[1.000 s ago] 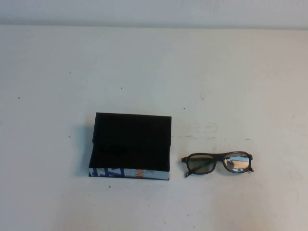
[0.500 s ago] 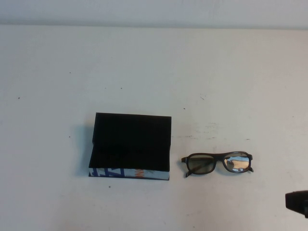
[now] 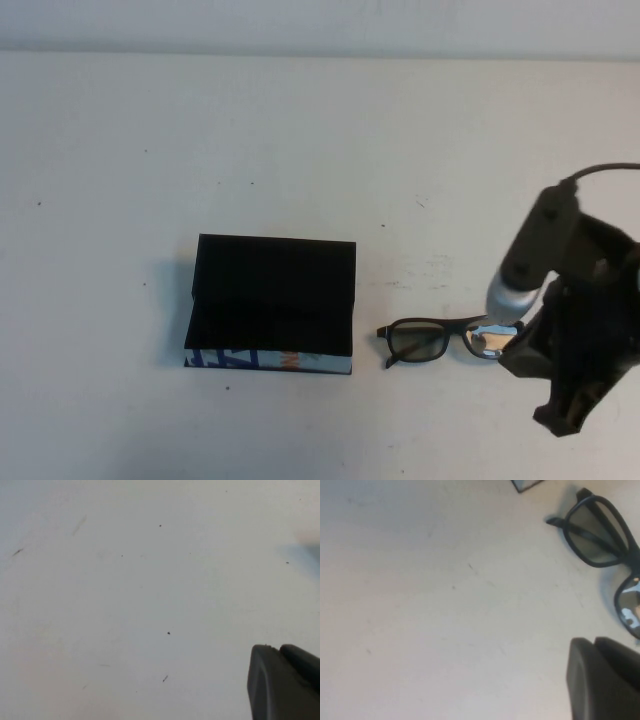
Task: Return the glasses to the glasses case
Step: Pick up the glasses from the table
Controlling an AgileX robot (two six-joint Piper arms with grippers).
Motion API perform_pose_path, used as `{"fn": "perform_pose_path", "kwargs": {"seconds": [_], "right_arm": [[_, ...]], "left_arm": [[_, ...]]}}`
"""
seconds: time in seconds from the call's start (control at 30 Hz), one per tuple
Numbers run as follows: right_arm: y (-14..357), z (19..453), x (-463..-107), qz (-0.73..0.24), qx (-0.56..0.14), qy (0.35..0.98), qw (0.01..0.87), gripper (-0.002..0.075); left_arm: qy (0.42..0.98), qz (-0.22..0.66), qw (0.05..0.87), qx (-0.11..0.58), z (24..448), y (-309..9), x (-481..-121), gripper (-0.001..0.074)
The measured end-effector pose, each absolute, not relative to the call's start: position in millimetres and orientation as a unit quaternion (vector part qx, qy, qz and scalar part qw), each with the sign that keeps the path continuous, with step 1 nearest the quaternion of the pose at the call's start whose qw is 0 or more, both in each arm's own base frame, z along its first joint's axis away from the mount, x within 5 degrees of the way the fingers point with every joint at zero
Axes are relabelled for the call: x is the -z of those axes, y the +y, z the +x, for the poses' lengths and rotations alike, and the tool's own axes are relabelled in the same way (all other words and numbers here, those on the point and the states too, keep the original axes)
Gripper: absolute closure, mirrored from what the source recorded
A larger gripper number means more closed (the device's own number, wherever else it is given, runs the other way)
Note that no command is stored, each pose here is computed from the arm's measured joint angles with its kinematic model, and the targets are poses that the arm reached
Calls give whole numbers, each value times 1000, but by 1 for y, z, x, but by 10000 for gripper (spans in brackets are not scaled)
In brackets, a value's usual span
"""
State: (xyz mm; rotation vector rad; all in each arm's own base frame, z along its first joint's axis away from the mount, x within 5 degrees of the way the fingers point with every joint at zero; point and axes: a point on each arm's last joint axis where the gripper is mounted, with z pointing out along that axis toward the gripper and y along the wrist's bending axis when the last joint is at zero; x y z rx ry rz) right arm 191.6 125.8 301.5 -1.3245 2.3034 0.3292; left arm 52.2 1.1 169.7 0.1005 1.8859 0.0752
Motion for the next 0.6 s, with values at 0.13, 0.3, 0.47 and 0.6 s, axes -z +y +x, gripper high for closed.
{"fn": "perform_pose_path", "kwargs": {"seconds": [0.13,0.3,0.47,0.6], "right_arm": [[141,209,-288,-552,-44,809,197,719],[151,233,-270,-613,-7,772,166,617],[163,253,-250,-674,2,726,139,465],[168,275,-239,-695,7,708,128,412]], "left_arm": [[809,43,586,-32,52,1,-170,738],[809,43,586,-32,52,1,-170,738],[809,43,586,-32,52,1,-170,738],[809,43,586,-32,52,1,-170,738]]}}
